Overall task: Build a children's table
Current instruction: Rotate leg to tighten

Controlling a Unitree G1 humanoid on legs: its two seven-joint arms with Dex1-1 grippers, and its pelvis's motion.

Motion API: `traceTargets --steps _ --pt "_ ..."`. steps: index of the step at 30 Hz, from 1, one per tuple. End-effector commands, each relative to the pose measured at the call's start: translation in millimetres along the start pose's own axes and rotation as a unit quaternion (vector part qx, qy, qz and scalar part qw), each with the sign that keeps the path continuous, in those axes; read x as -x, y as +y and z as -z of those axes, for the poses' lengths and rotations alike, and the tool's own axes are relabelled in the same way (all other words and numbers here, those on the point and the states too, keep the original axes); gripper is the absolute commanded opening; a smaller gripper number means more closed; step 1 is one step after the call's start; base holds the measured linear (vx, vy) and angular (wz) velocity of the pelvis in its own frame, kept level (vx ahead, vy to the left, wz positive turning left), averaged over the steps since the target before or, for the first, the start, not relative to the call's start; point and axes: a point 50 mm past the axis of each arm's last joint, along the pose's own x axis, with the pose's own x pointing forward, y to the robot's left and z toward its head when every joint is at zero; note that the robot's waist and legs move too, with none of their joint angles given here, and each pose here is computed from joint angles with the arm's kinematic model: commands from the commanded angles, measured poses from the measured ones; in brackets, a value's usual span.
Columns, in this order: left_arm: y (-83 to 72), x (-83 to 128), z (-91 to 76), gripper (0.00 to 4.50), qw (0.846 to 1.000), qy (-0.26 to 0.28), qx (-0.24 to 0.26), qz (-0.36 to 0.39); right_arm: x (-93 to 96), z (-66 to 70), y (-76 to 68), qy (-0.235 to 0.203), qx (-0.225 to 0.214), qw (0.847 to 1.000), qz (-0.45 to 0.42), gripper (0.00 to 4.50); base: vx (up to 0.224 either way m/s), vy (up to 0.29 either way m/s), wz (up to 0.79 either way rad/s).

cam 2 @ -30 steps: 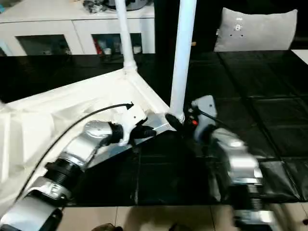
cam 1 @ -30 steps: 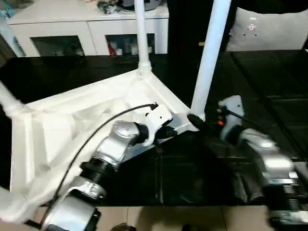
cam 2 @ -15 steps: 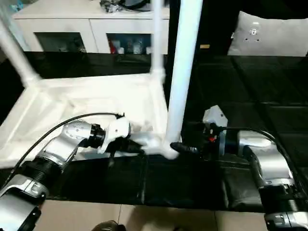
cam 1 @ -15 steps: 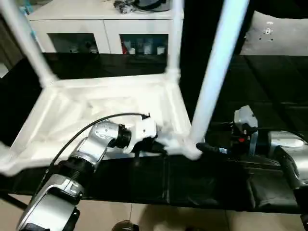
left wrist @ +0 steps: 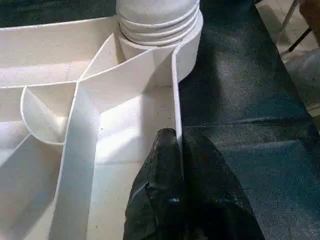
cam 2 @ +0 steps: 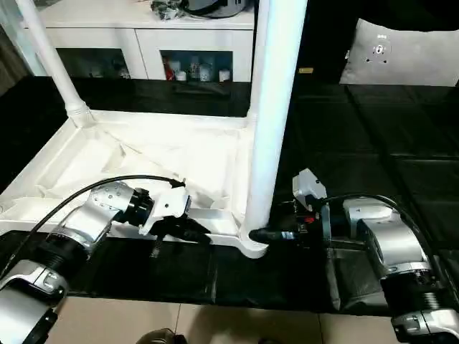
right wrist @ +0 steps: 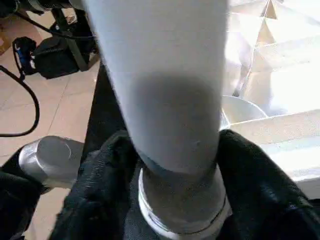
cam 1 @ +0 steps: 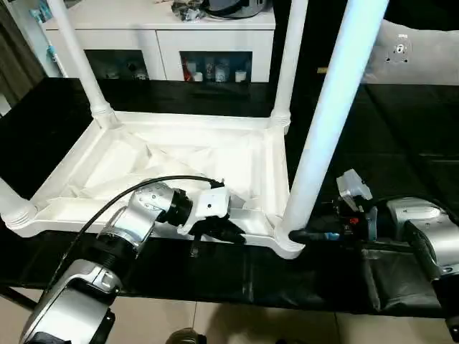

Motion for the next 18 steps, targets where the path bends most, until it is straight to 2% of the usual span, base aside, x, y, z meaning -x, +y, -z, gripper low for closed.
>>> traceTargets --steps 1,5,11,14,16,17,18 --pt "6.8 3.9 -14.4 0.0 0.999 -0.01 -0.039 0.001 -3.3 -3.9 0.9 -0.009 -0.001 1.0 -0.019 2.24 0.0 0.0 0.0" --pt "7.3 4.8 -12.9 0.0 0.999 -0.018 -0.026 -0.008 -6.7 -0.8 5.0 -0.016 -0.018 0.999 -0.022 2.01 0.0 0.0 0.0" --pt "10.3 0.1 -14.7 0.0 0.998 -0.033 0.003 -0.046 -14.7 0.9 10.8 -0.043 -0.055 0.998 0.006 1.95 0.0 0.0 0.0" --pt "18.1 -5.4 -19.6 0.0 0.994 -0.039 0.035 -0.101 -26.3 2.8 4.0 -0.038 -0.064 0.993 0.088 1.95 0.0 0.0 0.0" --pt "21.4 -9.4 -24.3 0.0 0.99 -0.045 0.054 -0.122 -34.5 2.9 -4.8 -0.04 -0.071 0.984 0.16 1.95 0.0 0.0 0.0" --pt "23.9 -13.1 -28.5 0.0 0.987 -0.049 0.066 -0.137 -39.1 1.4 -10.6 -0.052 -0.081 0.974 0.204 1.95 0.0 0.0 0.0" --pt "24.8 -14.3 -29.9 0.0 0.986 -0.05 0.07 -0.142 -40.4 0.9 -12.3 -0.057 -0.086 0.971 0.218 1.95 0.0 0.0 0.0"
